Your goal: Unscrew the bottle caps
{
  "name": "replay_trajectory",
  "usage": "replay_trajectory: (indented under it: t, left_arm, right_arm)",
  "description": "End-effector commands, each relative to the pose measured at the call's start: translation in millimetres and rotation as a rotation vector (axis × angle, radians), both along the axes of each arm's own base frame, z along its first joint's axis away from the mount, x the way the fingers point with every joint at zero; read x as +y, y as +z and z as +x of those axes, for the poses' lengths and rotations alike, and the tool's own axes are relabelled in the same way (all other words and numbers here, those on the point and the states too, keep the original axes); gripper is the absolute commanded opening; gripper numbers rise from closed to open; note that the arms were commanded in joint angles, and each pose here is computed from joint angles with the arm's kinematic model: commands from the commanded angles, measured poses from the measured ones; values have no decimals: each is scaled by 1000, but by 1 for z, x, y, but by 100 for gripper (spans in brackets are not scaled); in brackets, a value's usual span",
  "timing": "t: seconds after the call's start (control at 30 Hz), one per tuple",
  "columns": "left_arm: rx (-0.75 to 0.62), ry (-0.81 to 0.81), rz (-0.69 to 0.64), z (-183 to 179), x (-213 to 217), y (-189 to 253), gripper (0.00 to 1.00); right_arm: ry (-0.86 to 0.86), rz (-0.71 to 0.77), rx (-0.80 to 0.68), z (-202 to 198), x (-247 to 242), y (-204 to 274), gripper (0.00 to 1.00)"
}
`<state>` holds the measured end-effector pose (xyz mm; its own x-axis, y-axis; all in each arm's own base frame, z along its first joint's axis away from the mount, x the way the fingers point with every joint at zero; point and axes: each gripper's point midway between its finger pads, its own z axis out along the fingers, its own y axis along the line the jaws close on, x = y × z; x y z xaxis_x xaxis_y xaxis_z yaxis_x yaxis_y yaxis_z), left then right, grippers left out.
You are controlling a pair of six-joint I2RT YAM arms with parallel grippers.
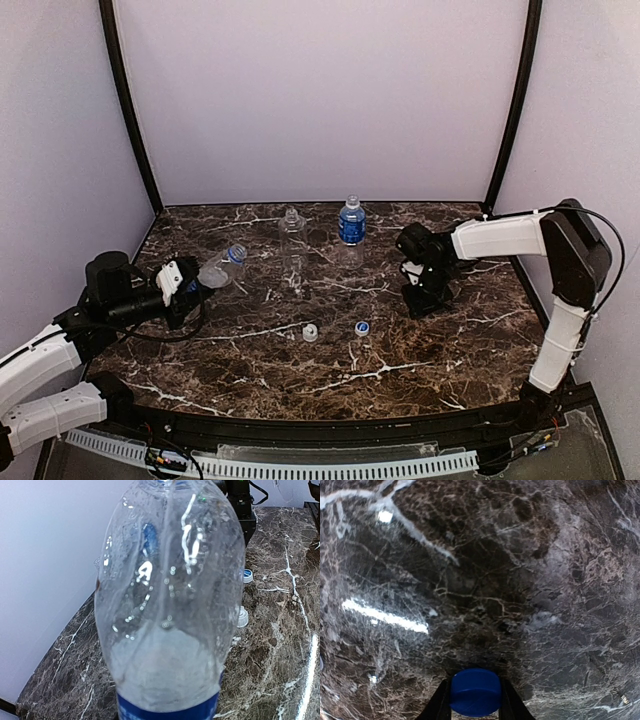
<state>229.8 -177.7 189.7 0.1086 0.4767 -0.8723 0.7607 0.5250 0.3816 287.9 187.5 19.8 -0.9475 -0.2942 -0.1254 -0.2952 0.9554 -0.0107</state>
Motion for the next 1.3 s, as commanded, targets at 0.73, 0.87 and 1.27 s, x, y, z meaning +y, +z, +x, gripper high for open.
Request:
replay_trajectory:
  t: [0.73,0.87,1.27]
  left_arm:
    - [70,-243,-281,-33,-33,58,26]
    - [69,-267,-294,-37,-35,64,26]
    - [45,-269,-302,-37,-35,66,26]
  right_arm:
    - [1305,1358,-1093,-130,300,398,96]
    - [1346,1445,-1044,-132,322,394,88]
    - [1352,1465,-873,-133,357,355,39]
